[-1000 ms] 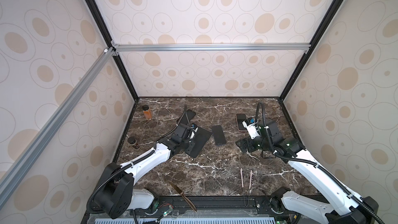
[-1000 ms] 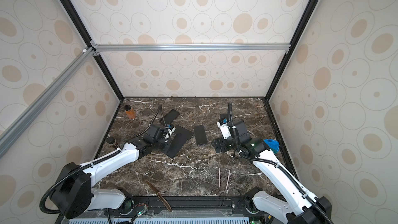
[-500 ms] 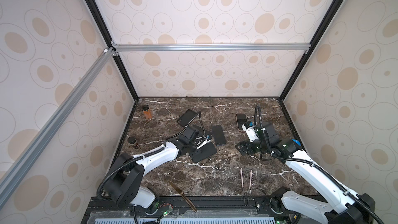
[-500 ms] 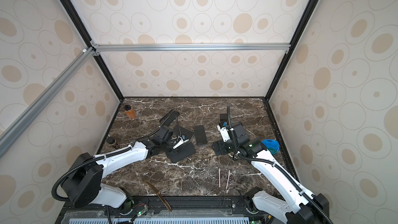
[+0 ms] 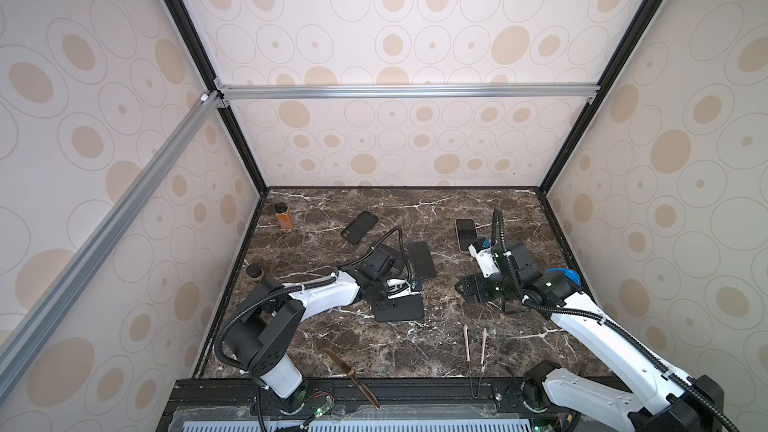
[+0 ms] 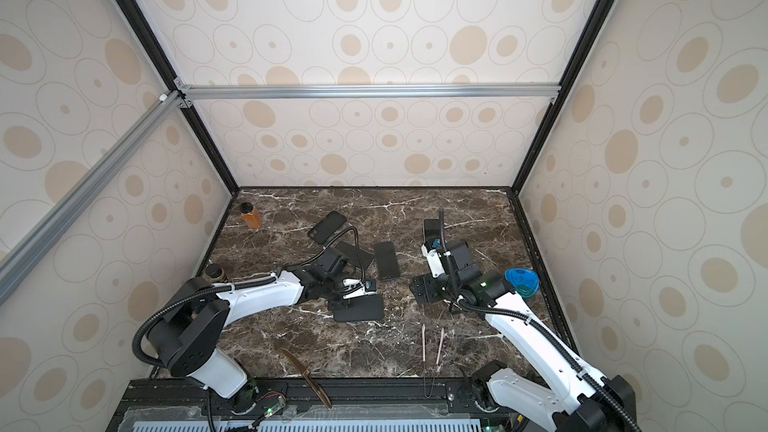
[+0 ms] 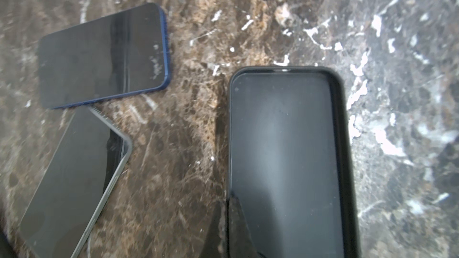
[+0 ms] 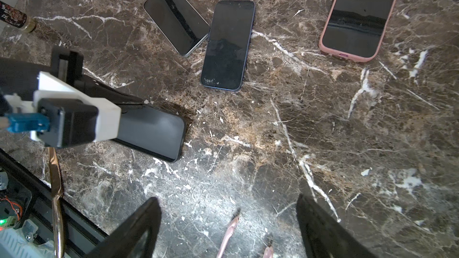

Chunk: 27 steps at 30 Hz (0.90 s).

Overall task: Put the phone into the phone case
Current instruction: 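Slide the black case inward with the left gripper while the right nears the blue phone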

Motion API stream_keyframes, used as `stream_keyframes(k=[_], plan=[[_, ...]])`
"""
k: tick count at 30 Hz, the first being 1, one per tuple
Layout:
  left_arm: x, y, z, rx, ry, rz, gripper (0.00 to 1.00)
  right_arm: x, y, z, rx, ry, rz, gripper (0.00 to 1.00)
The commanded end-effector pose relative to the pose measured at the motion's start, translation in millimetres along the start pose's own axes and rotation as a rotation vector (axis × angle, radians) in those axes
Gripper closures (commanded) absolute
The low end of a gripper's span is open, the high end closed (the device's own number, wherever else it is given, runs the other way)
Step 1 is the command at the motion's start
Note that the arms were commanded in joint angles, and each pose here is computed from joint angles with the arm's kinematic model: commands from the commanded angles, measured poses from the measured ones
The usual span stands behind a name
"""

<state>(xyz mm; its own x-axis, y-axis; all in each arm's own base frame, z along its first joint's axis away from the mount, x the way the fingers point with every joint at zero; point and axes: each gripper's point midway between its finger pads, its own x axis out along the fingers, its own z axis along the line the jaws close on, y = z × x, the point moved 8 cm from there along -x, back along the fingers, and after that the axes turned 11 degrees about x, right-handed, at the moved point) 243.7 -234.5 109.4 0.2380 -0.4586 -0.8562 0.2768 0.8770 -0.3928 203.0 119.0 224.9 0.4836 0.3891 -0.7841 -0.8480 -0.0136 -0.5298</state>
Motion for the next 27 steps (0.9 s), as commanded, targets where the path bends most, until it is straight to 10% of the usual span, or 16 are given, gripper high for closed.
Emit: stream_keyframes(k=[1,8,27], plan=[[2.2,-14.8,8.1,0.104,0.018,-0.042,1.00,-1.0,6.6,-0.6,0.014,-0.002,0.012,0.12],[12.7,-18.3,11.8,0.143,0.048,-0.044,1.00,-3.0,10.1,-2.4,0.022,0.004,0.016,0.12],[3.0,-25.0,20.1,0.051,-0.027,-0.043,0.49,1.6,9.8,-2.6,0.020,0.009,0.033,0.11]])
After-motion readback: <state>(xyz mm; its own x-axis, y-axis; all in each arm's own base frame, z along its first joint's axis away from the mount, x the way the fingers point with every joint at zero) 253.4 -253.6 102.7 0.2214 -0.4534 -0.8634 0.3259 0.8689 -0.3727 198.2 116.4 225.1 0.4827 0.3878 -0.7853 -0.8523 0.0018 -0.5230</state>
